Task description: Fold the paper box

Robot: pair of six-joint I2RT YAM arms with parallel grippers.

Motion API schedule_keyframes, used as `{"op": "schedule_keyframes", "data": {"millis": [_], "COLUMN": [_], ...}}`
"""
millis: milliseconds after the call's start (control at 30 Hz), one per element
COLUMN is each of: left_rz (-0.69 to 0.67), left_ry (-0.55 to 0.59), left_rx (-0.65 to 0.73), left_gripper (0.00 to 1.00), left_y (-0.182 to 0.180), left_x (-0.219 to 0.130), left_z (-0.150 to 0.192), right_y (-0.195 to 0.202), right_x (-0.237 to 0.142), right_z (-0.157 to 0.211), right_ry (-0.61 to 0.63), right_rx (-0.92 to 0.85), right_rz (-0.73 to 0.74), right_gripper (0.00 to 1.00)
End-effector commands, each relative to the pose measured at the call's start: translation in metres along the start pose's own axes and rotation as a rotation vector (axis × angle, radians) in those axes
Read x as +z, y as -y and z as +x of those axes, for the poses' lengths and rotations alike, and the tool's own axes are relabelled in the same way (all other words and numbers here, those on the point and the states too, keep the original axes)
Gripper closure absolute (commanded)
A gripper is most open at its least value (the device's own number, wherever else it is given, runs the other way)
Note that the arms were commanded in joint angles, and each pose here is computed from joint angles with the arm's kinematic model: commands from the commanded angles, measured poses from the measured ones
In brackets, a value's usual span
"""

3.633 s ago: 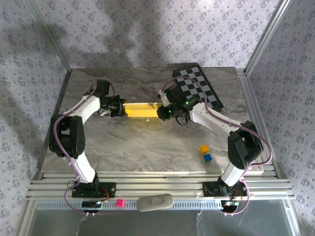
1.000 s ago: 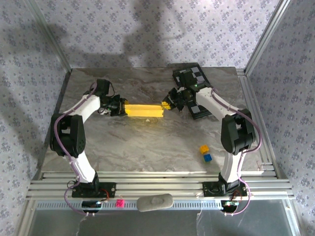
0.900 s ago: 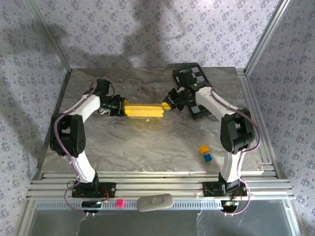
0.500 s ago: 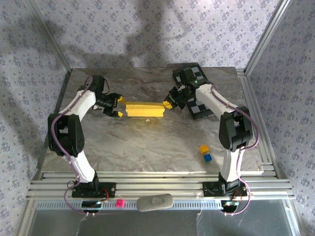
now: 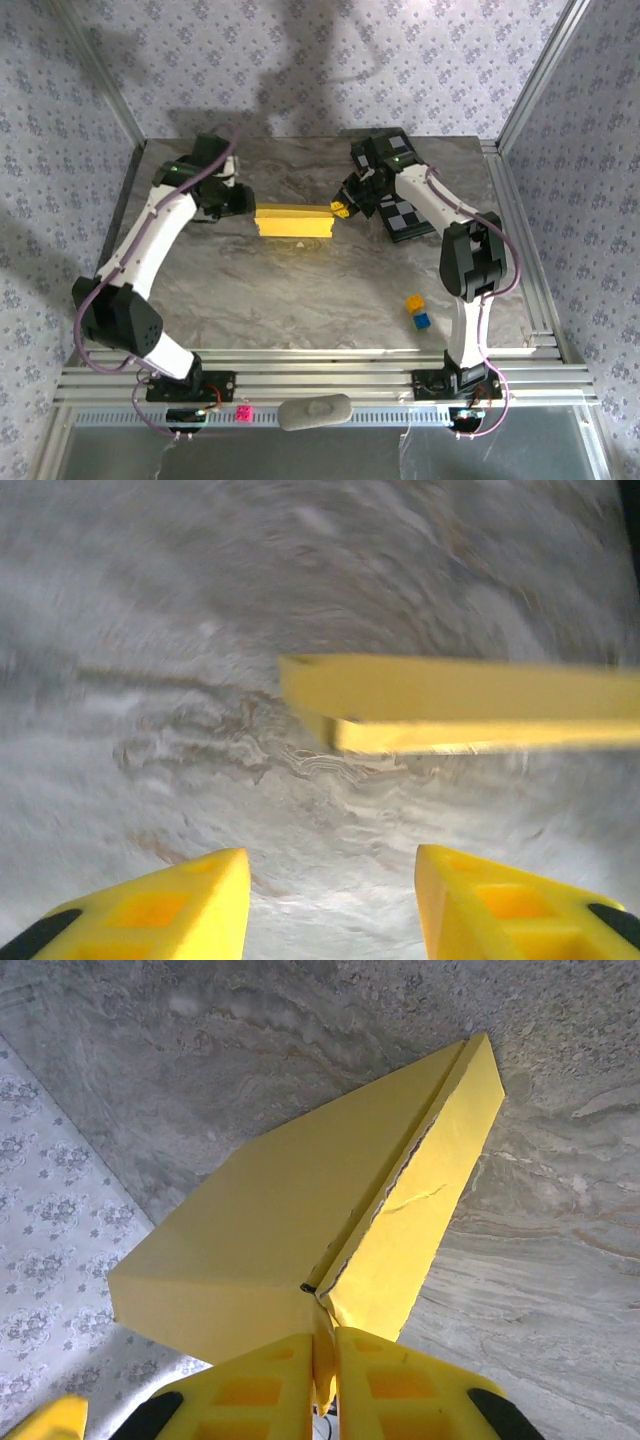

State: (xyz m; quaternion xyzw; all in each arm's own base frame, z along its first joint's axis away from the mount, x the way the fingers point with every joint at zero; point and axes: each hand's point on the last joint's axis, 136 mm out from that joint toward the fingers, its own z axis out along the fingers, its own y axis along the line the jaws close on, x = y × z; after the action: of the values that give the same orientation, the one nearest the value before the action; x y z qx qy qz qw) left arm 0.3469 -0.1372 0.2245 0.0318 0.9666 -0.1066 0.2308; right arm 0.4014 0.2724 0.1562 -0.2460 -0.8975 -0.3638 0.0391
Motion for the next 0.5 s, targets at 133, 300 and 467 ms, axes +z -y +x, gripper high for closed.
{"op": "schedule_keyframes", "data": {"millis": [133, 300, 467], "left_rz": [-0.098, -0.189, -0.146], "left_ry": [-0.08, -0.065, -0.008], "left_rx": [0.541, 0.615, 0.628], "left_gripper": [0.5, 0.49, 0.48], "left_y": [-0.007, -0.022, -0.021], "left_x": [0.028, 0.035, 0.04], "left_z": [0.019, 0.007, -0.013], "right_y": [0.02, 0.02, 0.02], "right_x": [0.005, 0.004, 0.0], "right_z": [-0.005, -0.011, -0.016], "right_ry": [-0.033, -0.039, -0.045], "right_rx": [0.043, 0.047, 0.057], "right_rz": [0.088, 0.089, 0.083], "right_gripper": [0.86, 0.86, 0.86]}}
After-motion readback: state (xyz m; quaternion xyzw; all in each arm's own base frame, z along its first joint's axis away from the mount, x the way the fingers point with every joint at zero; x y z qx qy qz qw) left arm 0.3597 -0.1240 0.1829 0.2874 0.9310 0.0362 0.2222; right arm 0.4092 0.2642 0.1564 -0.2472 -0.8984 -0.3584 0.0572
